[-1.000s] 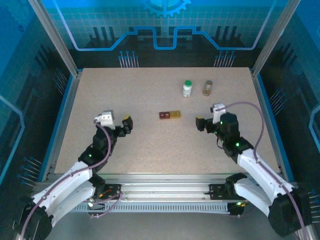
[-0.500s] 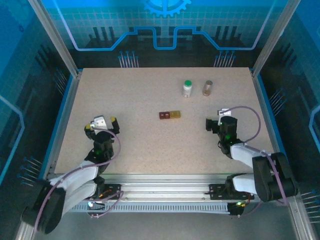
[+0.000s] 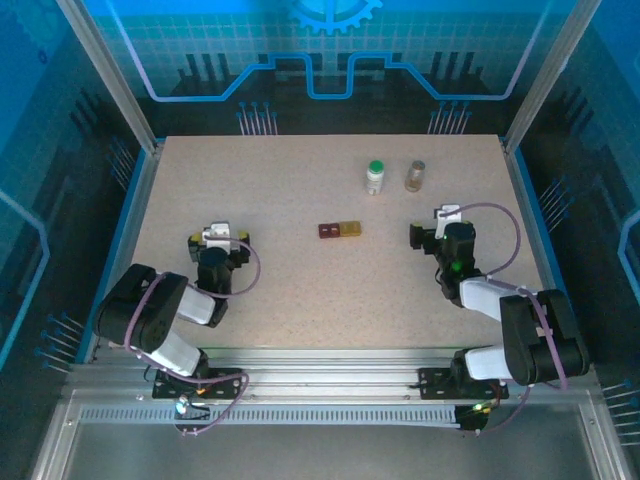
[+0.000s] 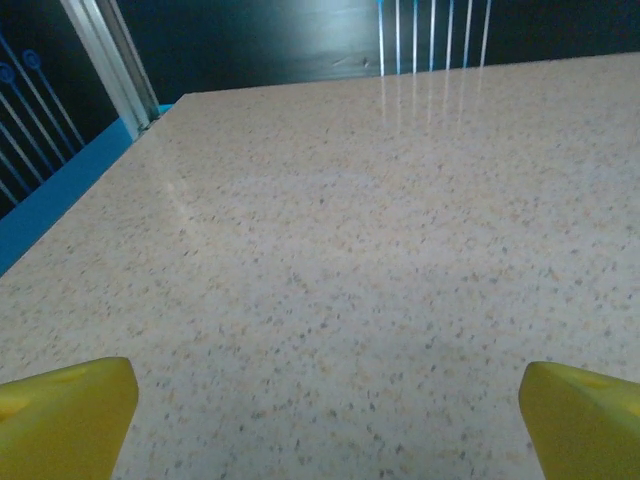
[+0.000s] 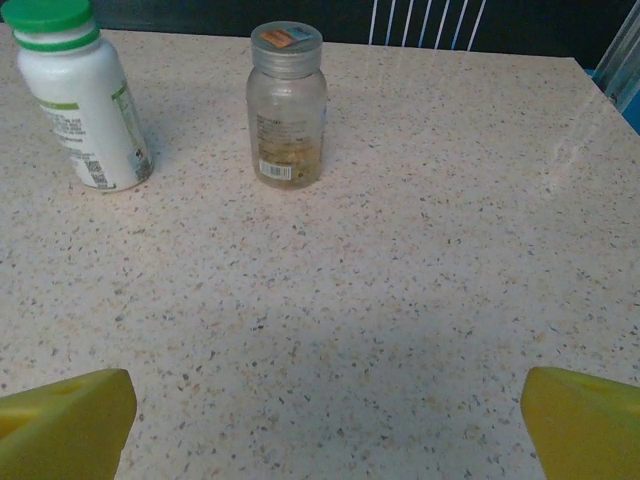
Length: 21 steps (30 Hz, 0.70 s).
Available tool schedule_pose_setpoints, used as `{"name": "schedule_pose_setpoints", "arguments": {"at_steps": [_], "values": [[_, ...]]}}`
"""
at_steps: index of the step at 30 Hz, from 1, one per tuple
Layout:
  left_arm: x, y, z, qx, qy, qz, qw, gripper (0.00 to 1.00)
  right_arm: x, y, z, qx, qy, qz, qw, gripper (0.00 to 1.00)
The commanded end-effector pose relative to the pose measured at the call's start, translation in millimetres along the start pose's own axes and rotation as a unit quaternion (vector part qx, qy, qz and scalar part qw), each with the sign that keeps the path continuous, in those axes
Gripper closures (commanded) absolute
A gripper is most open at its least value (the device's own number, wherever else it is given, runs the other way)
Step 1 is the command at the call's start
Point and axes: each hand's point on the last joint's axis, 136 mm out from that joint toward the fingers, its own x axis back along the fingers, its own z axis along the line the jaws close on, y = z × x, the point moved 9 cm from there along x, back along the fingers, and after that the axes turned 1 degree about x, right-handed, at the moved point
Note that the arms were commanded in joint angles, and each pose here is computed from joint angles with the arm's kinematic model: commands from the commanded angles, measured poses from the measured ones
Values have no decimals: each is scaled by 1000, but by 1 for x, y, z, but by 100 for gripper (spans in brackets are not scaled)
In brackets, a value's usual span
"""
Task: Sort the pills into containers
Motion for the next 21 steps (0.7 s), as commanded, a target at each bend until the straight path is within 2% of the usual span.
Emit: {"name": "schedule_pose_setpoints", "arguments": {"at_steps": [1, 2, 3, 4, 6, 8, 11, 13, 21], "values": [[-14, 17, -1, 37, -43, -33, 998, 1, 4, 0, -3, 9, 7, -86, 996, 0], [-17, 17, -1, 40, -55, -2, 998, 1, 3, -12, -3, 7, 4, -103, 995, 0], [-23, 18, 0, 42, -62, 14, 997, 1, 4, -15, -2, 9, -3, -137, 991, 0], [-30, 20, 2, 47, -55, 21, 997, 1, 12, -21, 1, 19, -6, -144, 989, 0], [-35, 19, 12, 77, -63, 49, 994, 1, 10, -20, 11, 45, 44, -118, 991, 0], [-35, 19, 13, 78, -63, 46, 994, 1, -3, -15, 16, 65, 41, -90, 993, 0], [-35, 19, 13, 76, -61, 45, 994, 1, -24, -4, 1, 17, 33, -28, 999, 0], [-36, 20, 9, 67, -70, 45, 994, 1, -23, -5, -6, -1, 40, -39, 998, 0], [-36, 20, 7, 64, -80, 47, 994, 1, -25, -3, -2, 14, 47, -32, 998, 0]]}}
